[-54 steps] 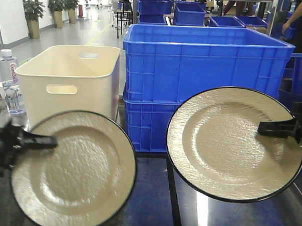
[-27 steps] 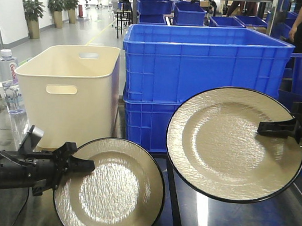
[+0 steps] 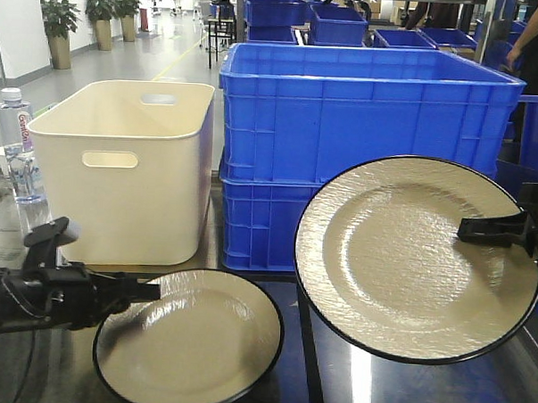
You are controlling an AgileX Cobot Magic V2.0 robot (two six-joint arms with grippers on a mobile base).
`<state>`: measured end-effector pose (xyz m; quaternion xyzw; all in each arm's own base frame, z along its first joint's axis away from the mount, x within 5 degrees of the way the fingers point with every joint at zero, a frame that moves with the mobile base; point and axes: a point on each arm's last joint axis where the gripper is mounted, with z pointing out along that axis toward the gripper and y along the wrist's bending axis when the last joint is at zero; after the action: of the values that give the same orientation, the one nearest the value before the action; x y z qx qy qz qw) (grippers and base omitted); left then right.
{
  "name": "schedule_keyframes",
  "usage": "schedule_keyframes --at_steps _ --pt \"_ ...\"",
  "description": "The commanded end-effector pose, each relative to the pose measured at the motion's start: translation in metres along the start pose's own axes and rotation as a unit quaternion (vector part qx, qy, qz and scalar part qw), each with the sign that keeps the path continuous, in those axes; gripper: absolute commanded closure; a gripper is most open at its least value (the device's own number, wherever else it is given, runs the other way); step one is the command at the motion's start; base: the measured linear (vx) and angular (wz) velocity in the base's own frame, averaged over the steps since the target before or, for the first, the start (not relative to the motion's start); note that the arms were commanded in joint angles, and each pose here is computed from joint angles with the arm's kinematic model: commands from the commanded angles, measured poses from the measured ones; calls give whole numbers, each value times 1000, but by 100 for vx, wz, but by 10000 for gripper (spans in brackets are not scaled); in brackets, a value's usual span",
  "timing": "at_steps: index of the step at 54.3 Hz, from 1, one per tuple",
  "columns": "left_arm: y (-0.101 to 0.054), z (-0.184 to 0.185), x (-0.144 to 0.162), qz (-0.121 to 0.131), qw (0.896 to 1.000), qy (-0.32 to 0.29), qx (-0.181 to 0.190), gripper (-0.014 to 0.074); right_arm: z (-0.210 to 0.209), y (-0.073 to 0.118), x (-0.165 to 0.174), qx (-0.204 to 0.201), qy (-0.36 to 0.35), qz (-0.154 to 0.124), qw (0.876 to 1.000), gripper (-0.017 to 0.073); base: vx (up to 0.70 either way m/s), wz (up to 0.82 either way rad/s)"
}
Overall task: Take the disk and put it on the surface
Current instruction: 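Lower the left gripper's plate onto the table and release it, then swing the right gripper's plate over and stack it on the first plate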
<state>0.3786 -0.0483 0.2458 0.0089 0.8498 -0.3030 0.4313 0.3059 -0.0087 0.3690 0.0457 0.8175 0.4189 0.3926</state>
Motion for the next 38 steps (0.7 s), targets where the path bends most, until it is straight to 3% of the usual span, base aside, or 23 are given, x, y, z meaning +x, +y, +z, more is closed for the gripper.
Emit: schedule_keyframes --at_steps 1,8,12,16,18,24,28,34,38 --pt "-16 -31 -30 26 998 -60 6 25 -13 28 -12 -55 -52 -4 997 568 0 0" --pt "-24 -67 -45 74 994 -83 7 140 -12 27 -13 -51 -56 -14 997 568 0 0" --pt "-36 -94 -52 102 990 -94 15 293 -6 26 -13 -50 -58 -10 997 568 0 0" --pt "-51 -126 -57 132 985 -111 15 527 11 29 -10 -57 -50 -3 997 568 0 0" --pt "-59 -140 -59 148 982 -120 11 604 22 30 -7 -63 -45 3 997 568 0 0" --pt "-80 -174 -62 178 971 -157 -6 603 66 37 4 -87 -32 27 995 568 0 0" --pt "-91 -187 -61 182 968 -173 -8 602 95 42 15 -102 -23 41 994 568 0 0" --pt "-100 -198 -60 182 966 -182 -4 601 139 57 31 -126 -2 30 992 568 0 0" --pt "-101 -198 -59 178 968 -178 2 601 164 61 37 -121 2 18 993 564 0 0"
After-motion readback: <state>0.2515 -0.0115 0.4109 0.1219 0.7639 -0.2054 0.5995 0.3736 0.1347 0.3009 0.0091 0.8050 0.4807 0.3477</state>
